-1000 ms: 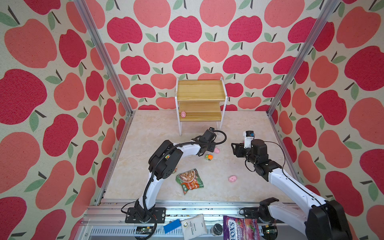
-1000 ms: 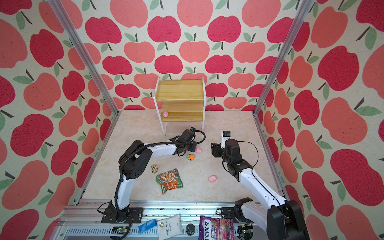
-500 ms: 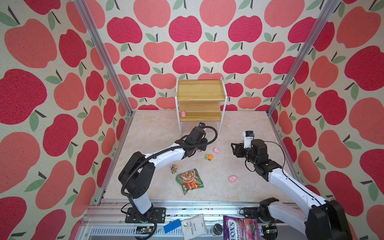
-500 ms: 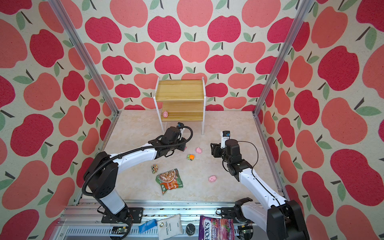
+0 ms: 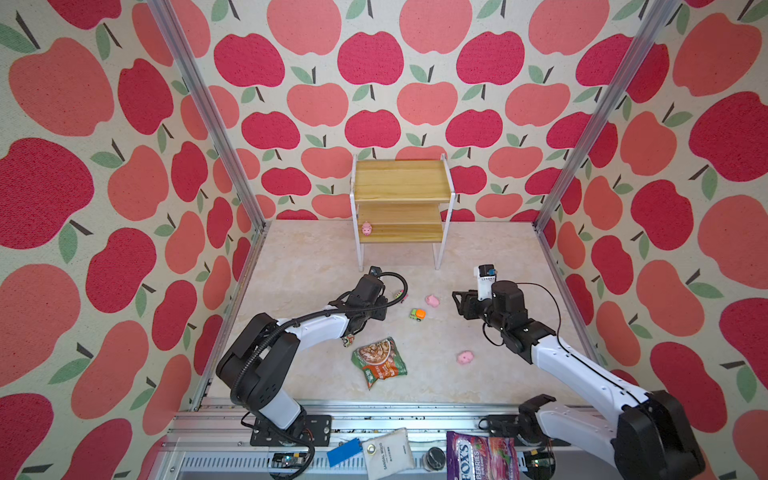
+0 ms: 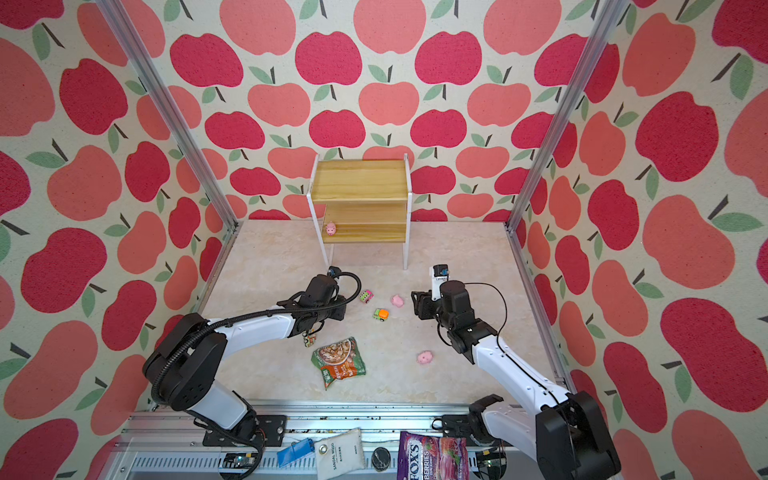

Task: Place and organize the plastic toys onto the shelf
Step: 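Lift the pink pig with the left gripper and swing it toward the shelf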

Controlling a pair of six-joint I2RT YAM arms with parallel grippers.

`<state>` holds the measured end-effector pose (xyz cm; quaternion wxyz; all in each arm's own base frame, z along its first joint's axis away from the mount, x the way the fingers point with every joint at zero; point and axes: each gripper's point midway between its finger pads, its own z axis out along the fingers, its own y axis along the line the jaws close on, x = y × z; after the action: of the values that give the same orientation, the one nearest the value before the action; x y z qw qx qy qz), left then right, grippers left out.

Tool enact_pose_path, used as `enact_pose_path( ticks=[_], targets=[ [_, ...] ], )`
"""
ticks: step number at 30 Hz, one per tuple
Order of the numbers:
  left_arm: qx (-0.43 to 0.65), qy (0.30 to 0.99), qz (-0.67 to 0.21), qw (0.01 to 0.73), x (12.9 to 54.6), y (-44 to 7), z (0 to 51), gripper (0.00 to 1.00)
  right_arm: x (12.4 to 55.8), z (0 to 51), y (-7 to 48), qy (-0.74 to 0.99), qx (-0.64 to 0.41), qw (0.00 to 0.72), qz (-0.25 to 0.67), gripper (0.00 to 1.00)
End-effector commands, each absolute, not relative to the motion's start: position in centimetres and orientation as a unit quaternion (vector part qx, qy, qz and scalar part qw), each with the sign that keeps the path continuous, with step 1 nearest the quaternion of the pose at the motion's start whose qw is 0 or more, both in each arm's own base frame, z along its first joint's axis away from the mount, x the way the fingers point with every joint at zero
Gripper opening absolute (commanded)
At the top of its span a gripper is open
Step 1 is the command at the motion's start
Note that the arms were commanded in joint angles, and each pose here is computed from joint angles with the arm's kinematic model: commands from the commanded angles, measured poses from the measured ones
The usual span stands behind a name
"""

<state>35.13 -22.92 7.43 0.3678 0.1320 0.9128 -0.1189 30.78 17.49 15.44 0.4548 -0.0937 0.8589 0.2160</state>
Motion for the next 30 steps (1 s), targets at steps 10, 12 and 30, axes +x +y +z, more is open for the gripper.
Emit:
enact_pose_path(
  ticks=[10,12,30],
  targets=[
    [0.073,0.910,-0.097,0.397,38.5,-22.3,4.2,0.28,30.6,14.5,17.4,0.863,-0.106,0.454,0.195,0.60],
    [0.066,0.907,-0.092,0.406,38.6,-22.2,4.1,0.31,30.6,14.3,17.4,0.863,-0.107,0.453,0.196,0.60],
    [0.071,0.881,-0.077,0.461,38.0,-22.6,3.6,0.50,30.0,13.8,16.9,0.855,-0.112,0.468,0.192,0.63]
  ],
)
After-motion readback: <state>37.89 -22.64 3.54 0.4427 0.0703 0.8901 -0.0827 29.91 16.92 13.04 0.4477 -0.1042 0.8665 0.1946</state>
